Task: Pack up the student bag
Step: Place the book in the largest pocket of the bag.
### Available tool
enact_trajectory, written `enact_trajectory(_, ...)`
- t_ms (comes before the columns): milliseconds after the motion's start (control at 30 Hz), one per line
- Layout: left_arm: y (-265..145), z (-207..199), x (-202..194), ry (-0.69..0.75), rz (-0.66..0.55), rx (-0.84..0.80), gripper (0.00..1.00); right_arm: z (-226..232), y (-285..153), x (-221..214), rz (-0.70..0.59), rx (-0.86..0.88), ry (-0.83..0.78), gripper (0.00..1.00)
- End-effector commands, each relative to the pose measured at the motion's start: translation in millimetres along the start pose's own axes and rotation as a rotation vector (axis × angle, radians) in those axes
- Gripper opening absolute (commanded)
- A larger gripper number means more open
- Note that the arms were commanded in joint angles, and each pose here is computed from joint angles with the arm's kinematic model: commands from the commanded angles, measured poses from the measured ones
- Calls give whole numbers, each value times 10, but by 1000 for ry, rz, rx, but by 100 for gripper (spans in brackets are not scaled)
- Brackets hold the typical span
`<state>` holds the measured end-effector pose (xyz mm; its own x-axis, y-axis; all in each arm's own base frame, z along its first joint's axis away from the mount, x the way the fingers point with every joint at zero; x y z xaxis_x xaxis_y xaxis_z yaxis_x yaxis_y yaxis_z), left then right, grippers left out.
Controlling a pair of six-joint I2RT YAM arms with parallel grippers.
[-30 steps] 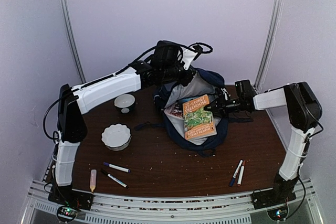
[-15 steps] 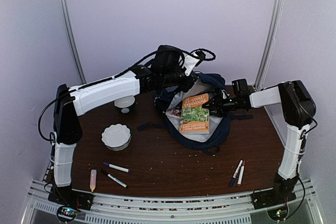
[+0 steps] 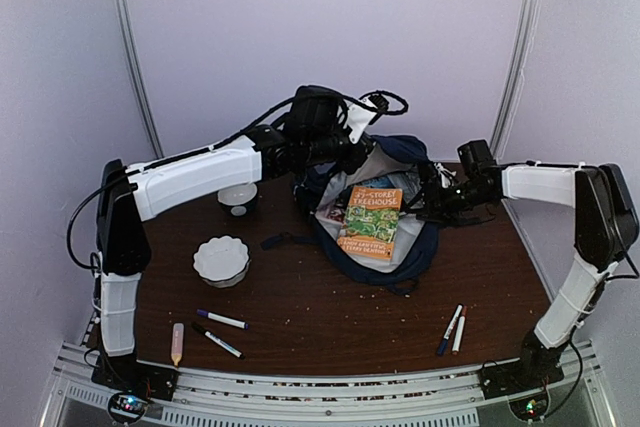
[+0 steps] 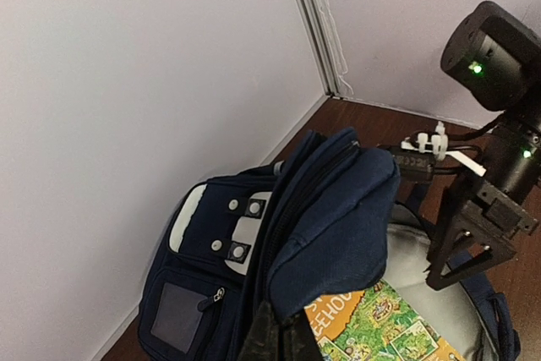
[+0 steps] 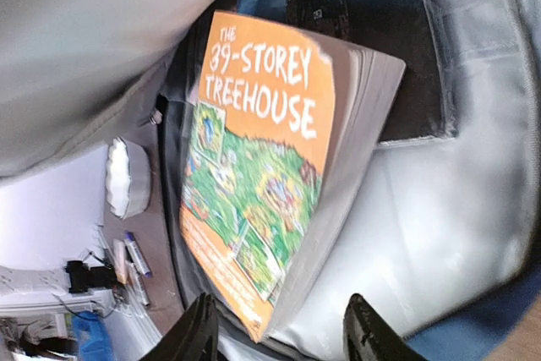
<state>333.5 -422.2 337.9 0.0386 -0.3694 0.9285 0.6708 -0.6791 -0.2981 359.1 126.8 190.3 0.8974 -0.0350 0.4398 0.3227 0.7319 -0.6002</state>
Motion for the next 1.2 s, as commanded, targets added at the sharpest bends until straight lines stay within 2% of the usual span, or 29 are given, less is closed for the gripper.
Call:
enact_trajectory(0, -392, 186, 584, -28, -258, 75, 0, 198, -188, -234, 47, -127, -289, 47)
enact_trajectory(233, -412, 188, 603, -37, -267, 69, 0, 535, -46, -683, 140, -229, -710, 39)
enact_trajectory(367, -422, 194, 605, -36, -264, 75, 0, 759, 64, -710, 154, -268, -918, 40)
enact_trajectory(533, -455, 197, 631, -38, -267, 67, 0, 997, 265, -607, 173, -352, -1133, 47)
enact_trajectory(733, -526, 202, 666, -42, -278, 53, 0, 1120, 549, -628, 267, -347, -1297, 54)
enact_trajectory(933, -567, 208, 681, -40, -279, 51, 0, 1052, 746, -701, 316, -376, -1330, 66)
enact_trajectory(1167, -608, 203, 715, -42, -290, 37, 0, 914, 900, -851, 398, -459, -1461, 65)
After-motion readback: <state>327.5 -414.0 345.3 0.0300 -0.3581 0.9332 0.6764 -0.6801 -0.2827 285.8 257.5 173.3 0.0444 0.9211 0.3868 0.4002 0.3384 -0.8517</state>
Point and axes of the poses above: each gripper's point midway between its finger pads, its own y axis out along the fingers, its own z axis along the line the jaws close on, x = y × z, the point moved 10 cm from there along -y, back along the fingers, and after that the axes turned 5 degrees about -y, right-handed, at the moved point
